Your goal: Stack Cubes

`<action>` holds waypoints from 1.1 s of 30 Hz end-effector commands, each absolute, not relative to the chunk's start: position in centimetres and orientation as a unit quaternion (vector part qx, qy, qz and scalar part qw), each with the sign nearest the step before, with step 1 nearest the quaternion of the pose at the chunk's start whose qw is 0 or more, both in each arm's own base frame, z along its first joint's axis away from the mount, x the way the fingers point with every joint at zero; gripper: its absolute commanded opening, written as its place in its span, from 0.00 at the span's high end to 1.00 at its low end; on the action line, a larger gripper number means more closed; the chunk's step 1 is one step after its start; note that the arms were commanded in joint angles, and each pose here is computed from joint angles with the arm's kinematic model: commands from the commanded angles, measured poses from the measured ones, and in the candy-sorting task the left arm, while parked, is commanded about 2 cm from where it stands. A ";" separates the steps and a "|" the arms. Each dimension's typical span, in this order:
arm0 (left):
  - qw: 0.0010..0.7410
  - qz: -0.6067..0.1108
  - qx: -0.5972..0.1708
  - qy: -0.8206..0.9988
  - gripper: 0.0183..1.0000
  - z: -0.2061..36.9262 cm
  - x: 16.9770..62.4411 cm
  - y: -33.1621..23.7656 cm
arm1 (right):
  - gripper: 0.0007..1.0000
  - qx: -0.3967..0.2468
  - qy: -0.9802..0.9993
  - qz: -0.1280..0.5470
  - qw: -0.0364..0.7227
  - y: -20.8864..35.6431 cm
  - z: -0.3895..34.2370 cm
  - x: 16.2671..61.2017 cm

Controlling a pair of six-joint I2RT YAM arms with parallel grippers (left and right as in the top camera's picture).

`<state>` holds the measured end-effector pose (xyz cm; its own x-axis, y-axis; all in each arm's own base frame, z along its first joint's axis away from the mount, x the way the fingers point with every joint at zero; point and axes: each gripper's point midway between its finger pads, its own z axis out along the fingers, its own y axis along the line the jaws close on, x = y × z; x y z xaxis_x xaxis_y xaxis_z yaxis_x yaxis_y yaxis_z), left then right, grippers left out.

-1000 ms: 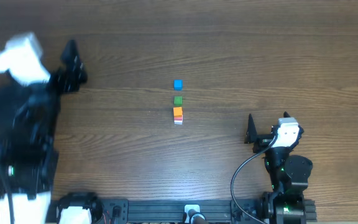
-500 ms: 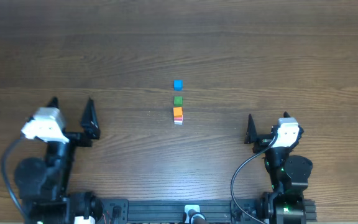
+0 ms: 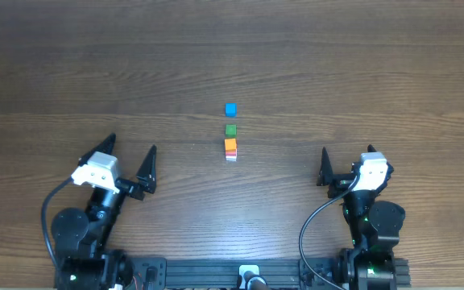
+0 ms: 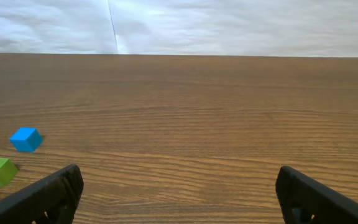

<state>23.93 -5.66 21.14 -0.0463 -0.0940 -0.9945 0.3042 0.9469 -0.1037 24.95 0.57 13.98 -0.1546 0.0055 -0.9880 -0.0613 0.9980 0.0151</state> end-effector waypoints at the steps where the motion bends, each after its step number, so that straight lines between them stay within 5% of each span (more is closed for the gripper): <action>1: 0.688 -0.140 0.095 0.706 0.10 19.4 23.8 -6.1 | 0.01 -0.026 0.760 0.031 0.649 0.9 13.8 24.9; 21: 0.679 -0.120 0.076 0.721 0.11 16.2 24.0 -4.8 | 0.01 -0.026 0.760 0.031 0.649 0.9 13.8 24.9; 23: 0.679 -0.121 0.077 0.720 0.00 16.3 24.0 -4.8 | 0.01 -0.026 0.760 0.031 0.649 0.9 13.8 24.9; 33: 0.679 -0.119 0.075 0.720 0.00 16.3 24.0 -4.7 | 0.01 -0.026 0.760 0.031 0.649 0.9 13.8 24.9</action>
<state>24.03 -4.68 16.40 -0.0693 -0.0645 -0.9955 0.2650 0.9609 -0.0806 24.95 0.58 13.98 -0.1547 0.0062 -0.9879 -0.0616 0.9980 0.0159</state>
